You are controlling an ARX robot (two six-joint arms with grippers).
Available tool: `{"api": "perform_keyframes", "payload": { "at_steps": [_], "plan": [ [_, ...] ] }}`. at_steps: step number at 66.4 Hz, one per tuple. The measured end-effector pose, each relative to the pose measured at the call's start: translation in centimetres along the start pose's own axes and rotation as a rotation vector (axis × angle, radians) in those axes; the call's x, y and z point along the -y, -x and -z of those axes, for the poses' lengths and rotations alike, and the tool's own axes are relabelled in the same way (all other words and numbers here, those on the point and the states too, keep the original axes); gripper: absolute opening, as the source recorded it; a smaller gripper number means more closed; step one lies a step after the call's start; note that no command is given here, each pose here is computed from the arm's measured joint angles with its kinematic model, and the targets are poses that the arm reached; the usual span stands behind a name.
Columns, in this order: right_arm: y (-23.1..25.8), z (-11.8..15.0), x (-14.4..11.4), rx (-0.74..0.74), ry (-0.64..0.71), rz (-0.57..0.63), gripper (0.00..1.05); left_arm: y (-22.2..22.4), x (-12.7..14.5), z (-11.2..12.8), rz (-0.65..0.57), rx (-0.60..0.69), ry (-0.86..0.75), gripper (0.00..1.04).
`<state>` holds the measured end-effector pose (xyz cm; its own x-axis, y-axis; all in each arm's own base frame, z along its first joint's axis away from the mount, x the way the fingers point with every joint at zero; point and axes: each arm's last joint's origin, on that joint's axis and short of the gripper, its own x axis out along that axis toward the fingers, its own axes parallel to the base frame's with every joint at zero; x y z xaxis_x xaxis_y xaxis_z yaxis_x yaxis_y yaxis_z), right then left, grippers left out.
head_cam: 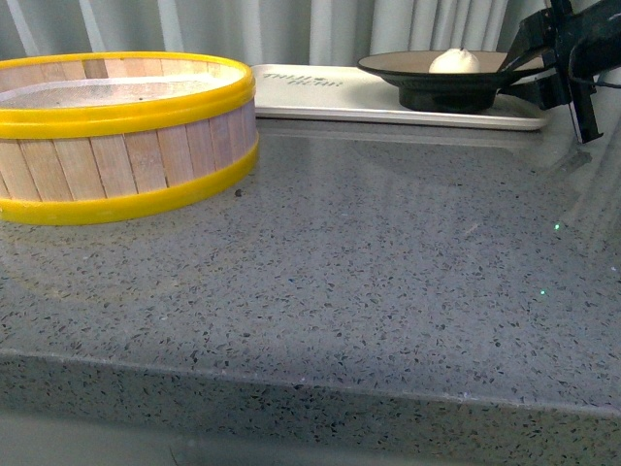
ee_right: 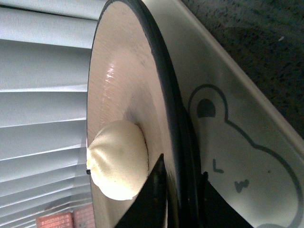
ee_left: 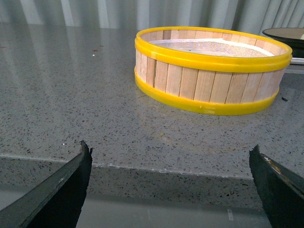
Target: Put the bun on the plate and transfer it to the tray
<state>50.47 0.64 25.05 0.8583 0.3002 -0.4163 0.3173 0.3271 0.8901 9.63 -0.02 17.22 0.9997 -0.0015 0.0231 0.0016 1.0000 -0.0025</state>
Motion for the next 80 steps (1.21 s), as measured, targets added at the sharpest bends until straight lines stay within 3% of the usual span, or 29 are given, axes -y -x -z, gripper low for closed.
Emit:
{"api": "perform_keyframes", "payload": {
  "at_steps": [12,30,49,55,65,80],
  "plan": [
    [0.1,-0.2,-0.2,0.004,0.002,-0.008,0.56,0.0,0.0,0.0,0.000,0.000,0.000,0.98],
    [1.4,-1.0,-0.7,0.029,0.001,-0.030,0.98,0.0,0.0,0.0,0.000,0.000,0.000,0.98],
    [5.7,-1.8,-1.5,0.096,0.021,-0.103,0.96,0.0,0.0,0.0,0.000,0.000,0.000,0.98],
    [9.6,-1.7,-1.1,0.170,0.051,-0.100,0.96,0.0,0.0,0.0,0.000,0.000,0.000,0.98],
    [18.3,-0.1,1.5,0.419,0.263,0.027,0.96,0.0,0.0,0.0,0.000,0.000,0.000,0.98],
    [29.6,5.2,8.7,0.752,0.626,0.376,0.96,0.0,0.0,0.0,0.000,0.000,0.000,0.98]
  ]
}}
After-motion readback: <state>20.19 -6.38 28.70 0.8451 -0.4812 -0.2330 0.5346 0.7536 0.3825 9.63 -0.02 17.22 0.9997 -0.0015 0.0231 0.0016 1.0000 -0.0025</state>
